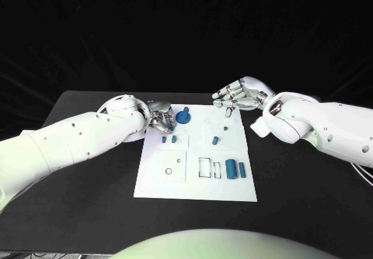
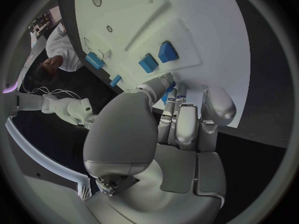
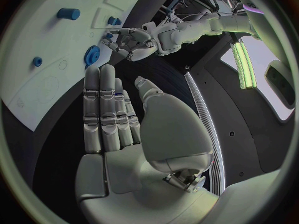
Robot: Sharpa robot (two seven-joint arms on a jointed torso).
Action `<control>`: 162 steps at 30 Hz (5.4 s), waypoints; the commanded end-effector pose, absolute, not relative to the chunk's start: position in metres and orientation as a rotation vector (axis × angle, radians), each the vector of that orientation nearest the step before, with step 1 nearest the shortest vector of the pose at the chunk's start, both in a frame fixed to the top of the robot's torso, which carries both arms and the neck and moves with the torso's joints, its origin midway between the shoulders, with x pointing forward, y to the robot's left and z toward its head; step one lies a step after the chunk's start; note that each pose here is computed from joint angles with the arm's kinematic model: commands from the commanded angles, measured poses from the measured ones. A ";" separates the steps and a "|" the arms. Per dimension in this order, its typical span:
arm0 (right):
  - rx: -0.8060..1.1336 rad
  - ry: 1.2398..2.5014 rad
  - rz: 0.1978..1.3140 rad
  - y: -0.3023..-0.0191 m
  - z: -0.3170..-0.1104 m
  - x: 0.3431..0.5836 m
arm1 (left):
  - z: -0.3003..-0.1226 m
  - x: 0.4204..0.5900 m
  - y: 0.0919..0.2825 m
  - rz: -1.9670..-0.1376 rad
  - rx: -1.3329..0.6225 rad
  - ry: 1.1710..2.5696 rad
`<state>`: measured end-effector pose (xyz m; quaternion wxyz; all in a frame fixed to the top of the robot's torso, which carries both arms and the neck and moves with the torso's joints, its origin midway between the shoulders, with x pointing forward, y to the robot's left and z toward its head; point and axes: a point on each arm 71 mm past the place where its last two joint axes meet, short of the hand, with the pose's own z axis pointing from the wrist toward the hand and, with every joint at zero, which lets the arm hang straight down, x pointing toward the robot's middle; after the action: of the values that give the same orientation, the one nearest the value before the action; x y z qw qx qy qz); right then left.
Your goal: Assemble the parts on the task board
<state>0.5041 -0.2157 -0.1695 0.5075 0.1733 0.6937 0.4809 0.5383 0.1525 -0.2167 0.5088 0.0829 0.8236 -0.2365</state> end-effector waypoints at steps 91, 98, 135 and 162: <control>-0.476 1.777 0.350 -0.192 -0.231 0.496 | -0.183 0.489 0.224 -1.581 -1.260 1.424; -0.400 1.658 0.424 -0.192 -0.218 0.493 | -0.183 0.489 0.224 -1.576 -1.261 1.423; -0.482 1.691 0.878 -0.081 -0.224 0.425 | -0.186 0.487 0.213 -1.603 -1.260 1.447; -0.550 1.738 0.852 -0.064 -0.250 0.417 | -0.187 0.489 0.212 -1.607 -1.261 1.456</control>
<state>0.4185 -0.0652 -0.2480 0.5353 -0.2152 0.7293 0.3677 0.4890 0.2145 -0.1876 0.3200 -0.4815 0.5511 -0.6018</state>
